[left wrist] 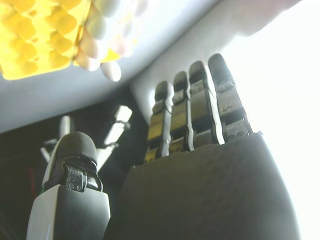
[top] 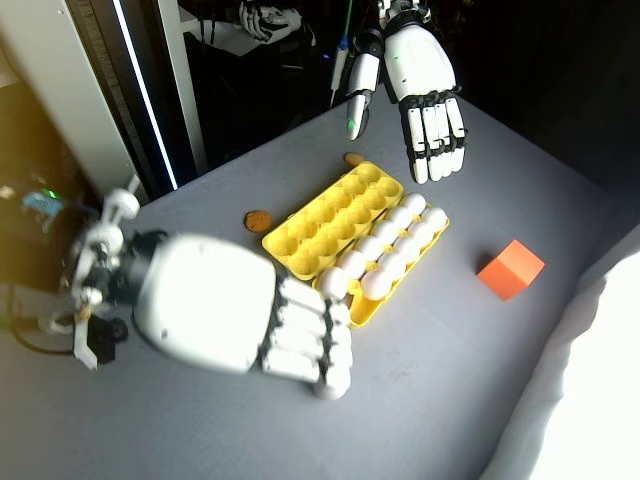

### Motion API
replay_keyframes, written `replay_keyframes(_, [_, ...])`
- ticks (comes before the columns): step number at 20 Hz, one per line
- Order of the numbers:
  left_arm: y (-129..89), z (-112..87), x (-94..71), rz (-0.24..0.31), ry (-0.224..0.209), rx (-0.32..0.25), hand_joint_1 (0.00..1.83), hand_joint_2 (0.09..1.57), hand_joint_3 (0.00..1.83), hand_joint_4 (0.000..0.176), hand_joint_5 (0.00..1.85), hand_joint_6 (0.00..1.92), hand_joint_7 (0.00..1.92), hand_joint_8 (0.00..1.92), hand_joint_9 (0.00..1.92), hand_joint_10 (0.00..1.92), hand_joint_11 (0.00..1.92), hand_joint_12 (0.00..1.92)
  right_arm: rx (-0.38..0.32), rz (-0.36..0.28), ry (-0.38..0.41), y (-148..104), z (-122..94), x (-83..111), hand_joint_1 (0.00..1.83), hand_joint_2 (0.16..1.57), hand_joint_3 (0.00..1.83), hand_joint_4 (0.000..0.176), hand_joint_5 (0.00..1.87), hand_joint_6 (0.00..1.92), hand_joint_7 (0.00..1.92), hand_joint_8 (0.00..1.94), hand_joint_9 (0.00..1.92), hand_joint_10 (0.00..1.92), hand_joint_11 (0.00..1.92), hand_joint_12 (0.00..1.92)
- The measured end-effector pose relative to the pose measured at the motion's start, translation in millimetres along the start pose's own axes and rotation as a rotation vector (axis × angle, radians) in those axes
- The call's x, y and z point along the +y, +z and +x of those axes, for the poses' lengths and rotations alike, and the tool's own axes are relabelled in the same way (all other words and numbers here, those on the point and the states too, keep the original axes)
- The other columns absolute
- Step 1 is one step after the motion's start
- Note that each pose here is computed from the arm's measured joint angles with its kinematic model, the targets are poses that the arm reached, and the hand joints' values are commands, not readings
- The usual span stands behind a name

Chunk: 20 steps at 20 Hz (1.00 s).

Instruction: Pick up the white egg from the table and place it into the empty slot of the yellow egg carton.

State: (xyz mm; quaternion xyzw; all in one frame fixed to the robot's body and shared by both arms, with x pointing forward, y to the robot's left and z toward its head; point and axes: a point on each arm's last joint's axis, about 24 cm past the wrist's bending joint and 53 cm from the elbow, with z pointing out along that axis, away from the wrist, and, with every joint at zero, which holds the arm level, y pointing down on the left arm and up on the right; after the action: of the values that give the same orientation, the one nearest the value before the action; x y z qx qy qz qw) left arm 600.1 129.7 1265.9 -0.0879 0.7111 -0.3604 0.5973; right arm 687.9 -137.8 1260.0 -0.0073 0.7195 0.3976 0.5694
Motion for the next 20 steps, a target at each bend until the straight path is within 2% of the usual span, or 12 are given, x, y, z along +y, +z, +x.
replay_keyframes(2, [0.0,0.3,0.4,-0.001,0.01,0.001,0.0,1.25,0.0,0.0,0.18,0.0,0.23,0.01,0.23,0.01,0.0,0.47,0.01,0.024,0.052,8.8,1.3,-5.3,1.03,1.13,0.0,0.0,0.14,0.01,0.09,0.0,0.04,0.01,0.0,0.0])
replay_keyframes(5, [0.0,0.5,1.0,-0.004,0.016,0.002,0.0,1.26,0.0,0.0,0.19,0.01,0.23,0.01,0.22,0.0,0.0,0.45,0.015,0.051,0.119,18.5,2.0,-13.6,0.93,1.14,0.0,0.0,0.11,0.0,0.09,0.0,0.03,0.0,0.0,0.0])
replay_keyframes(8, [0.1,5.2,0.1,-0.011,0.011,0.013,0.0,1.27,0.0,0.0,0.23,0.01,0.26,0.01,0.25,0.01,0.0,0.52,0.008,0.082,0.17,28.5,-1.0,-27.1,0.91,1.17,0.01,0.0,0.18,0.03,0.16,0.03,0.08,0.03,0.02,0.01])
replay_keyframes(9, [-1.0,8.1,-1.1,-0.014,0.014,0.021,0.0,1.26,0.0,0.0,0.21,0.0,0.25,0.0,0.25,0.0,0.0,0.51,0.007,0.094,0.188,32.2,-1.6,-32.1,0.98,1.17,0.0,0.0,0.24,0.01,0.23,0.01,0.14,0.05,0.0,0.26])
replay_keyframes(11, [-1.3,12.2,-2.4,-0.016,0.062,0.04,0.0,1.27,0.0,0.0,0.2,0.0,0.24,0.0,0.25,0.0,0.0,0.51,0.005,0.129,0.245,41.3,-2.4,-45.7,1.03,1.15,0.0,0.0,0.36,0.04,0.34,0.03,0.24,0.1,0.0,0.66])
replay_keyframes(13, [-0.1,7.3,1.2,-0.024,0.073,0.027,0.0,1.28,0.0,0.0,0.18,0.0,0.21,0.0,0.22,0.0,0.0,0.44,0.005,0.141,0.259,48.8,-1.4,-51.8,1.07,1.1,0.0,0.0,0.43,0.06,0.39,0.03,0.28,0.13,0.0,0.89])
replay_keyframes(14, [0.7,5.3,3.3,-0.028,0.089,0.022,0.0,1.28,0.0,0.0,0.2,0.01,0.23,0.01,0.23,0.01,0.0,0.5,0.006,0.144,0.26,50.9,-0.3,-53.3,1.08,1.09,0.0,0.0,0.48,0.07,0.43,0.04,0.31,0.15,0.0,1.02])
replay_keyframes(16, [1.9,0.1,2.6,-0.025,0.122,0.0,0.0,1.27,0.0,0.0,0.21,0.0,0.24,0.0,0.25,0.01,0.0,0.56,0.009,0.145,0.26,54.1,2.5,-54.4,1.08,1.08,0.0,0.0,0.5,0.05,0.46,0.03,0.3,0.22,0.0,1.04])
replay_keyframes(17, [3.3,-2.7,2.7,-0.023,0.134,-0.01,0.0,1.27,0.0,0.0,0.22,0.0,0.25,0.0,0.25,0.0,0.0,0.58,0.009,0.142,0.259,56.3,4.0,-53.9,1.09,1.07,0.0,0.0,0.5,0.05,0.47,0.02,0.29,0.25,0.0,0.99])
replay_keyframes(20, [5.4,-6.4,7.7,-0.033,0.136,-0.017,0.0,1.28,0.0,0.0,0.24,0.01,0.28,0.01,0.28,0.01,0.0,0.65,-0.007,0.136,0.258,63.0,1.7,-56.0,1.07,1.09,0.0,0.0,0.47,0.02,0.42,0.0,0.22,0.27,0.0,0.9])
